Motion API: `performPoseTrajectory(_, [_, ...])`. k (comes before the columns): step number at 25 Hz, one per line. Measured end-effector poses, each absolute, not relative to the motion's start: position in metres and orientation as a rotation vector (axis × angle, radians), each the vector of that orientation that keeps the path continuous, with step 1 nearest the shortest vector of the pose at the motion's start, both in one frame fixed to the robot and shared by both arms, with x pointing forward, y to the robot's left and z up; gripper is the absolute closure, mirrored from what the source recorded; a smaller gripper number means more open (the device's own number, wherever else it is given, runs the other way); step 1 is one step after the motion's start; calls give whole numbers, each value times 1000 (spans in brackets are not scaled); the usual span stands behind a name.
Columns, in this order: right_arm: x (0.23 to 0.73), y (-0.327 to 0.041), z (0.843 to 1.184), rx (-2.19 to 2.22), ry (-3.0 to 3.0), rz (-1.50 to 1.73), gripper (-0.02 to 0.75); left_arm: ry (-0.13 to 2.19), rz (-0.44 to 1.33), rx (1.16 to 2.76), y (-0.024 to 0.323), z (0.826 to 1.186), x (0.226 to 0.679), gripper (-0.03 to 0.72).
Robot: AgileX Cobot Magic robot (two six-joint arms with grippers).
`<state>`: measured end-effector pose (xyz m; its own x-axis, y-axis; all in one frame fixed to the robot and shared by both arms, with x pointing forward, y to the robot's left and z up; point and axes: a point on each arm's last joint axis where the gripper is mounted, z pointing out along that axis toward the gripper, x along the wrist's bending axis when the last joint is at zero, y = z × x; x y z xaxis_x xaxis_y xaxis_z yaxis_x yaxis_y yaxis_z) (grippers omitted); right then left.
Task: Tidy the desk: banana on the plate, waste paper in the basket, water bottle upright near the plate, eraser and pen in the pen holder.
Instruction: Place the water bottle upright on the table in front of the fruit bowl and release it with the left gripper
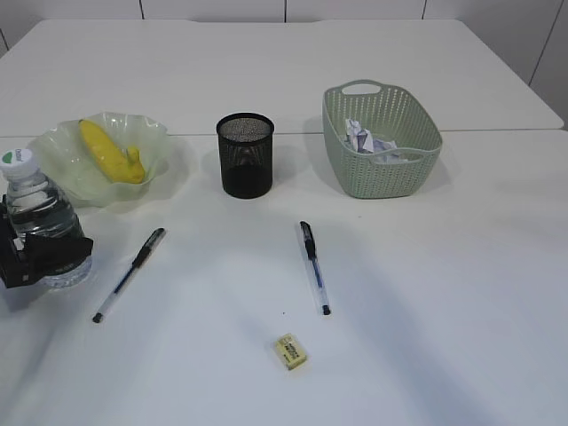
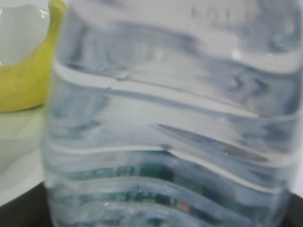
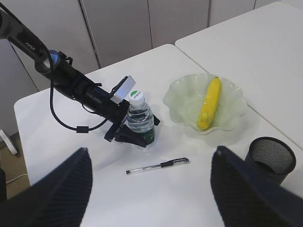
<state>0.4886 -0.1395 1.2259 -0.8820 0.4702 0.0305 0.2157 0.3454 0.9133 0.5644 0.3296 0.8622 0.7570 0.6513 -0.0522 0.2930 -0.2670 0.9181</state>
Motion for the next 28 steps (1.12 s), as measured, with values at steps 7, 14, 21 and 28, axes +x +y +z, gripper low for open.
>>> performPoseTrajectory(7, [489, -139, 1226, 618, 2371, 1554, 160, 757, 361, 1809, 328, 865, 564, 57])
performPoseTrajectory(14, [489, -139, 1226, 618, 2371, 1554, 160, 766, 317, 1777, 326, 867, 563, 52])
performPoseTrajectory(21, [489, -139, 1226, 618, 2371, 1554, 160, 709, 364, 1792, 326, 887, 562, 52])
performPoseTrajectory(28, [489, -140, 1226, 618, 2369, 1554, 160, 678, 400, 1797, 326, 900, 562, 52])
